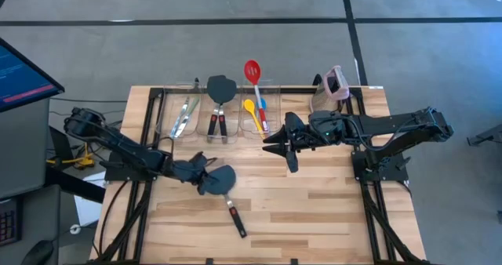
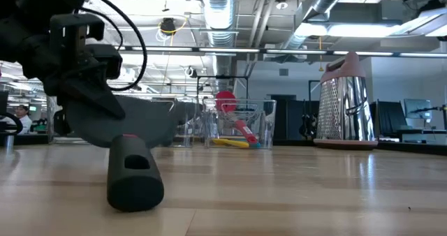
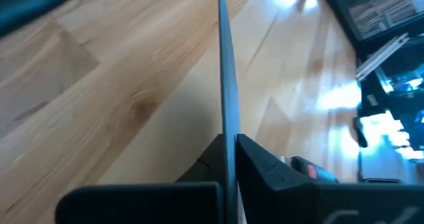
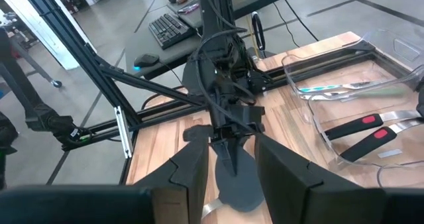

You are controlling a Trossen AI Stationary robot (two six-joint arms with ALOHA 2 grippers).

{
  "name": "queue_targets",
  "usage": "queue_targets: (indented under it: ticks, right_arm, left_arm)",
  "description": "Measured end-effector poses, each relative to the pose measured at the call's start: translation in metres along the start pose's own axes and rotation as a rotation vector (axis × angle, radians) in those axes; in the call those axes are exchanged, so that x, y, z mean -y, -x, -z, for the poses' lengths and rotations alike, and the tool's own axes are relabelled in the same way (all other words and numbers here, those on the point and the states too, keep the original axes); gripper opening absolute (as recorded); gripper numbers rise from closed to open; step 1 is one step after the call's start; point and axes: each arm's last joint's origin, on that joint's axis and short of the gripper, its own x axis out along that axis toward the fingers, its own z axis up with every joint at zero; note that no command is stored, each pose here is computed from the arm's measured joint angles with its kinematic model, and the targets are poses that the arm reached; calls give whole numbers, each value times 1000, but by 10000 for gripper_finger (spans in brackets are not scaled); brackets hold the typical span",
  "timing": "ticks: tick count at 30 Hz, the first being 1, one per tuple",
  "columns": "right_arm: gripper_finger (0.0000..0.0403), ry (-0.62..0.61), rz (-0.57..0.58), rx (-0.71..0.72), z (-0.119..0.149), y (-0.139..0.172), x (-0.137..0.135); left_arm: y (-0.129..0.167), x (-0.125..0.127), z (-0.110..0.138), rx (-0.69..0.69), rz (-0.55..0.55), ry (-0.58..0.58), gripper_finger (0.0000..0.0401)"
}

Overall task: Pick & Place Kitchen Items
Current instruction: Put the black spatula into the middle transparent bin

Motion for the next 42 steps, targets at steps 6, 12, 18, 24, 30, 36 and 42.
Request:
queue_targets:
  ticks: [6,12,18,24,30,36,42]
  right_arm:
    - [118,0,0,0,0,0,0]
    - [118,0,0,-1,0,0,0]
    - [118,0,0,-2,0,0,0]
    - [118,0,1,-4,0,0,0]
    - [118,0,1,-4,0,0,0]
    - [118,-3,-1,0,0,0,0]
    - [118,-70,-10,23,-2,0,-1]
  left_arm:
    - [10,9,-8,48,70,-15,1]
    - [27,20,-19,120,171,-53,1]
    - [48,30,-32,248,257,-90,1]
    - [70,36,-44,394,314,-111,1]
    - [89,38,-53,521,337,-154,1]
    - [101,38,-59,649,288,-213,1]
    - [107,42,-64,743,283,-234,1]
